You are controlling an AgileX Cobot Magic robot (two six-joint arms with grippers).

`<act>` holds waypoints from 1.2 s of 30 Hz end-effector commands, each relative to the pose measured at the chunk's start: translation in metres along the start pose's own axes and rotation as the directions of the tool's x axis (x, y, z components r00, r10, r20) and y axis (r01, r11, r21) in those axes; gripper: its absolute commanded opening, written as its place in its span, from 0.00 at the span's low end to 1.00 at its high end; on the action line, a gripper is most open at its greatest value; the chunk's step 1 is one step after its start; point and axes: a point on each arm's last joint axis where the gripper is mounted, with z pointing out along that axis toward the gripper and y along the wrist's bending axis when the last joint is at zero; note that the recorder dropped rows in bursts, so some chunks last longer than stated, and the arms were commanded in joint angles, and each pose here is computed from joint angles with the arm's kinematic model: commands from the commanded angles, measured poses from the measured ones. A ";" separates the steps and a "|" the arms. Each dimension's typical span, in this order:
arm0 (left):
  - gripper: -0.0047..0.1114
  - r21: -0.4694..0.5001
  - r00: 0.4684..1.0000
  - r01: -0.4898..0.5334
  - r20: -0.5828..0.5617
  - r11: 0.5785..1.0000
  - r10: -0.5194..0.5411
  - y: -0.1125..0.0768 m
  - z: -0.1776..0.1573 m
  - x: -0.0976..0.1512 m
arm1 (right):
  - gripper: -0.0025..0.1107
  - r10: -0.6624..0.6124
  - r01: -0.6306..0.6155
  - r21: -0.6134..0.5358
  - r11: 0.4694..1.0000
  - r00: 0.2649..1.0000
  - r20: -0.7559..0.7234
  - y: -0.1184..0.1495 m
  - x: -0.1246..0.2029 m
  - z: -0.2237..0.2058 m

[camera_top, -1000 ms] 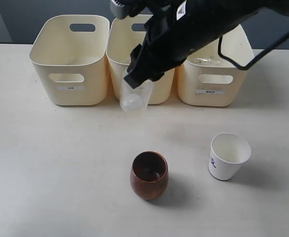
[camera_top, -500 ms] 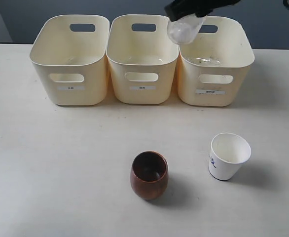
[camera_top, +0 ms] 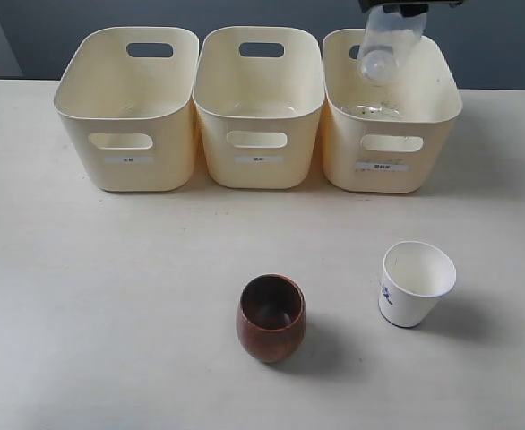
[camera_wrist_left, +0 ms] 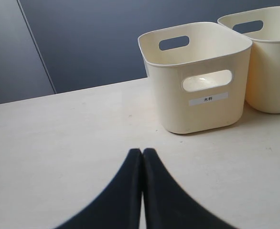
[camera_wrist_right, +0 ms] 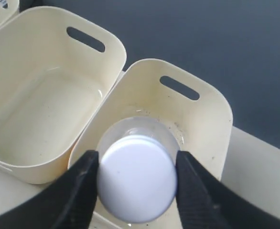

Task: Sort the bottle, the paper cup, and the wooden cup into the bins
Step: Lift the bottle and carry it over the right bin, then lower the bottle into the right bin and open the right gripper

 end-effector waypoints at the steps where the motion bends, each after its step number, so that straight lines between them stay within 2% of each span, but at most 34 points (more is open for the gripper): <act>1: 0.04 0.004 1.000 0.004 0.003 1.000 -0.004 0.000 0.000 0.000 | 0.01 0.022 -0.024 -0.025 0.999 0.999 -0.047 -0.015 0.003 0.038; 9: 0.04 0.004 1.000 0.004 0.003 1.000 -0.004 0.000 0.000 0.000 | 0.01 0.037 -0.046 -0.063 0.997 0.989 -0.143 -0.028 0.015 0.103; 16: 0.04 0.004 1.000 0.004 0.003 1.000 -0.004 0.000 0.000 0.000 | 0.01 0.003 -0.021 -0.085 0.996 0.978 -0.206 -0.027 0.023 0.137; 22: 0.04 0.004 1.000 0.004 0.003 1.000 -0.004 0.000 0.000 0.000 | 0.01 -0.007 -0.017 -0.097 0.995 0.970 -0.243 -0.025 0.029 0.153; 36: 0.04 0.004 1.000 0.004 0.003 1.000 -0.004 0.000 0.000 0.000 | 0.02 0.006 -0.037 -0.111 0.993 0.965 -0.264 -0.023 0.033 0.158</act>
